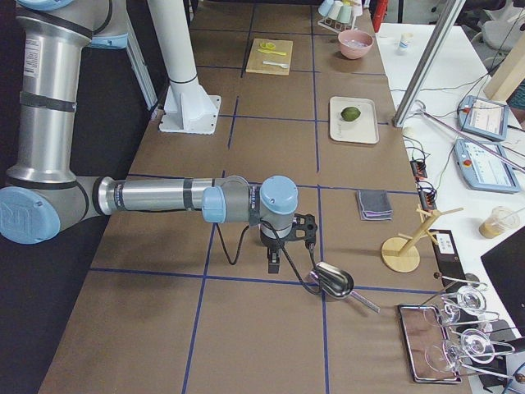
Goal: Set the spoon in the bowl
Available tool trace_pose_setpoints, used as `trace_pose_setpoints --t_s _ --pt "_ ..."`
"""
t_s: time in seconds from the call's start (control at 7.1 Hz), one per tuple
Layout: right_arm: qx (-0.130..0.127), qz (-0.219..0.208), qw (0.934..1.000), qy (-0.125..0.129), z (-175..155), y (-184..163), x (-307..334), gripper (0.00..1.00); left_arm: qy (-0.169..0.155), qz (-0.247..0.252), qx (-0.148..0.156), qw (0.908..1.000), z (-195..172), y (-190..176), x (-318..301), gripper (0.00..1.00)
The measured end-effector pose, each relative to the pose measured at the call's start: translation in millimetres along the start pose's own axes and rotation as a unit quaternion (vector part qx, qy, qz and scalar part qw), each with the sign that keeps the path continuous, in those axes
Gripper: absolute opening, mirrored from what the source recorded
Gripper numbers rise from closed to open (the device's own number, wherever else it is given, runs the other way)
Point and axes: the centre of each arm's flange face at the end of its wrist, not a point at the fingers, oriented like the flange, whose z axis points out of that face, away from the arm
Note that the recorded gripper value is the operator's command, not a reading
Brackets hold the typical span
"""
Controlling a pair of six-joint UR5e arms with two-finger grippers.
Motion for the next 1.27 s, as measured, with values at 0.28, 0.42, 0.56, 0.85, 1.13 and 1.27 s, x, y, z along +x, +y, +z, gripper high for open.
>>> trace_pose_setpoints --t_s 0.28,0.42,0.56,0.85,1.13,1.27 --pt "-0.002 -0.006 1.0 0.0 2 -1 -3 0.99 0.0 0.002 0.001 1.0 0 0 1 1.0" --pt "-0.004 -0.009 1.0 -0.001 4 -1 -6 0.99 0.0 0.003 0.0 1.0 1 1 0 1.0" --pt "-0.013 -0.01 0.9999 -0.005 11 -3 -15 1.0 0.0 0.004 -0.001 1.0 2 2 0 1.0" --pt "-0.025 -0.016 0.9995 -0.011 39 -10 -45 0.99 0.0 0.004 0.0 1.0 2 2 1 1.0" --pt "-0.02 -0.003 0.9997 -0.014 78 -14 -60 0.94 0.0 0.009 0.006 0.9999 -4 2 7 1.0" --pt "-0.014 0.001 0.9998 -0.011 95 -14 -73 0.97 0.0 0.012 0.009 0.9999 -7 2 10 1.0"
